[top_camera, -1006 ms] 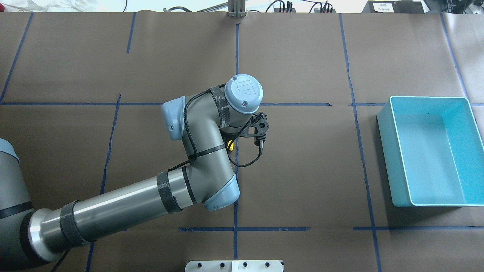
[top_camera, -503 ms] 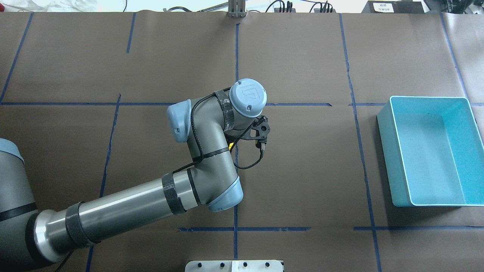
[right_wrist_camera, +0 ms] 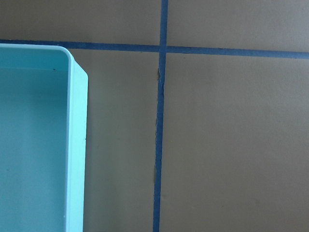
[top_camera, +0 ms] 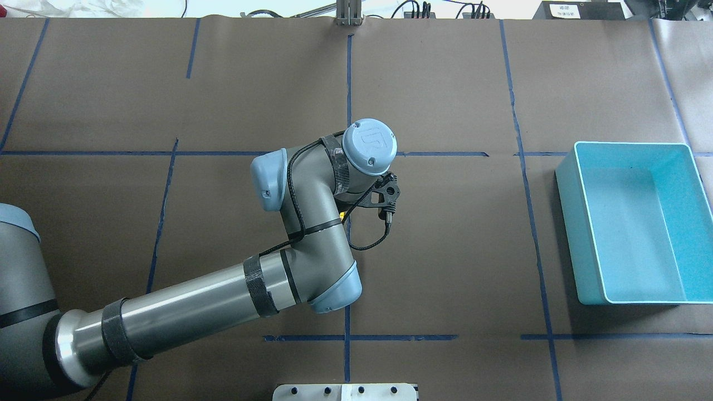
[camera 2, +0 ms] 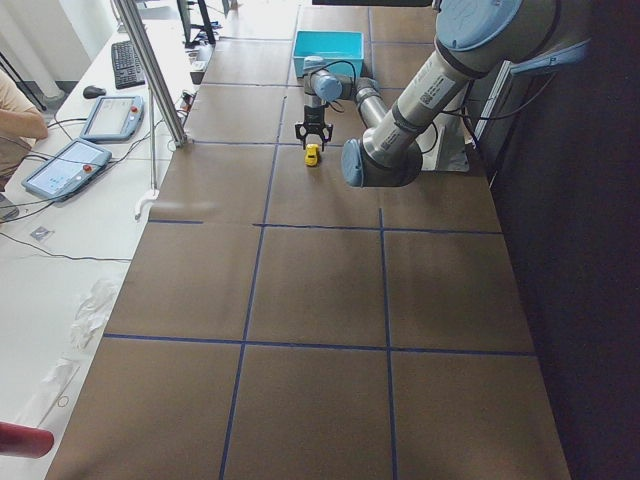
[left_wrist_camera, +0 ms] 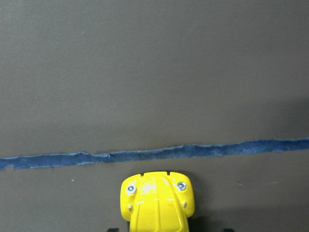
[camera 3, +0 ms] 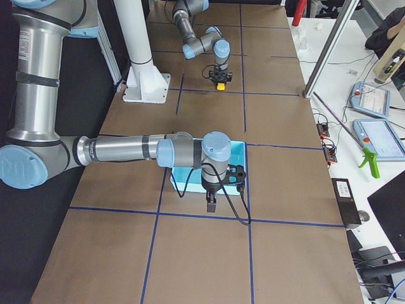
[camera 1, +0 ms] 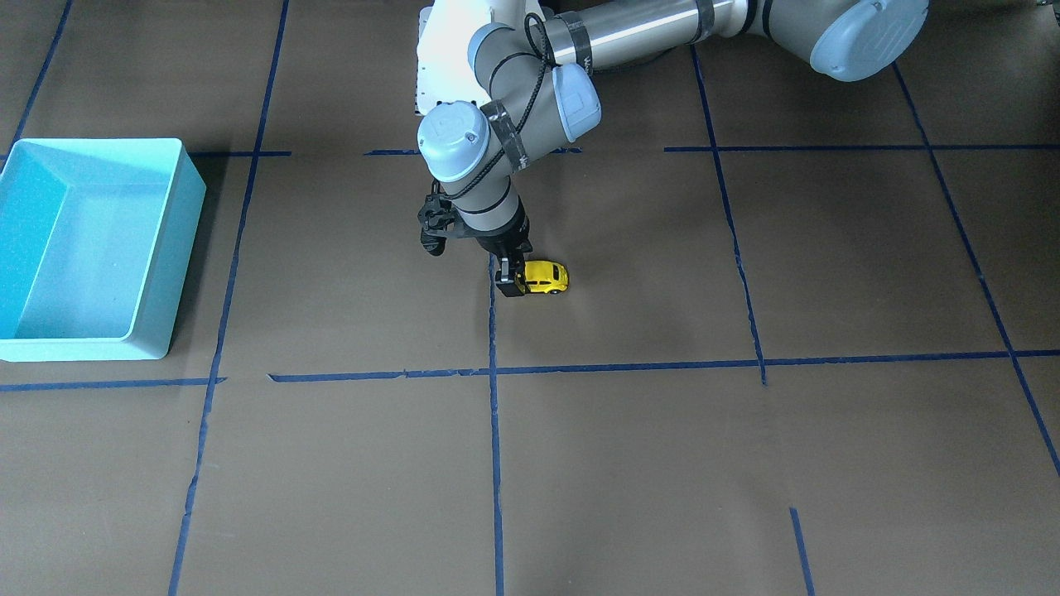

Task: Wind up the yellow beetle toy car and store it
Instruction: 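Roll the car back and forth under the left gripper to wind it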

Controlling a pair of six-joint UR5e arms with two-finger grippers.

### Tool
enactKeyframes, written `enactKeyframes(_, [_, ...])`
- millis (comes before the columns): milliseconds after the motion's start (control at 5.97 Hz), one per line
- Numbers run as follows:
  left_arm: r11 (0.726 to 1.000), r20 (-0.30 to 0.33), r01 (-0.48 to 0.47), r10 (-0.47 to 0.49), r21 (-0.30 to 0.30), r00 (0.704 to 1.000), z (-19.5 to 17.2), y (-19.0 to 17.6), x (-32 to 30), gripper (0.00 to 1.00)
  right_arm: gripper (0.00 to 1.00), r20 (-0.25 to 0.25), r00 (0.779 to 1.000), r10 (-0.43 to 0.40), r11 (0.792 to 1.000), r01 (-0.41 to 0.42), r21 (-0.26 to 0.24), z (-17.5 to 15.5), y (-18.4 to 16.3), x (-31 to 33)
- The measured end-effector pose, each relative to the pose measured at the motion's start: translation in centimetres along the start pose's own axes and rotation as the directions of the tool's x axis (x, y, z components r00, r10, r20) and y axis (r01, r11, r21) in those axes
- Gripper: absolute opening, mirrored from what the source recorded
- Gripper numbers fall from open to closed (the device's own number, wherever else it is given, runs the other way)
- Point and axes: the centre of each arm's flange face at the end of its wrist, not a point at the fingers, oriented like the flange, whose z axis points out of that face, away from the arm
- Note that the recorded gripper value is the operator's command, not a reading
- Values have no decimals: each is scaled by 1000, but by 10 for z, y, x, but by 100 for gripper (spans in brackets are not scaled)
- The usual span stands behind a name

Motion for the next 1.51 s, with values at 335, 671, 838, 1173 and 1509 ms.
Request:
enactKeyframes(335, [1000,4,1,-1,-8,1000,3,-2,-2,68,100,0,1000,0,1000,0,0,0,1,0])
enactKeyframes(671, [1000,7,-3,3,-8,1000,3,-6,0,8,100,0,1000,1,1000,-1,-2,1,2,1])
enactKeyframes(838, [1000,7,-6,6,-5,1000,2,-9,2,2,100,1,1000,1,1000,-1,-2,1,2,1])
enactKeyframes(1173, [999,18,-19,18,33,1000,-15,-11,9,0,100,1,1000,2,1000,-2,-3,1,2,1])
enactKeyframes(1509, [991,2,-36,36,132,999,-42,-11,21,0,100,1,1000,2,1000,-2,-2,1,2,1])
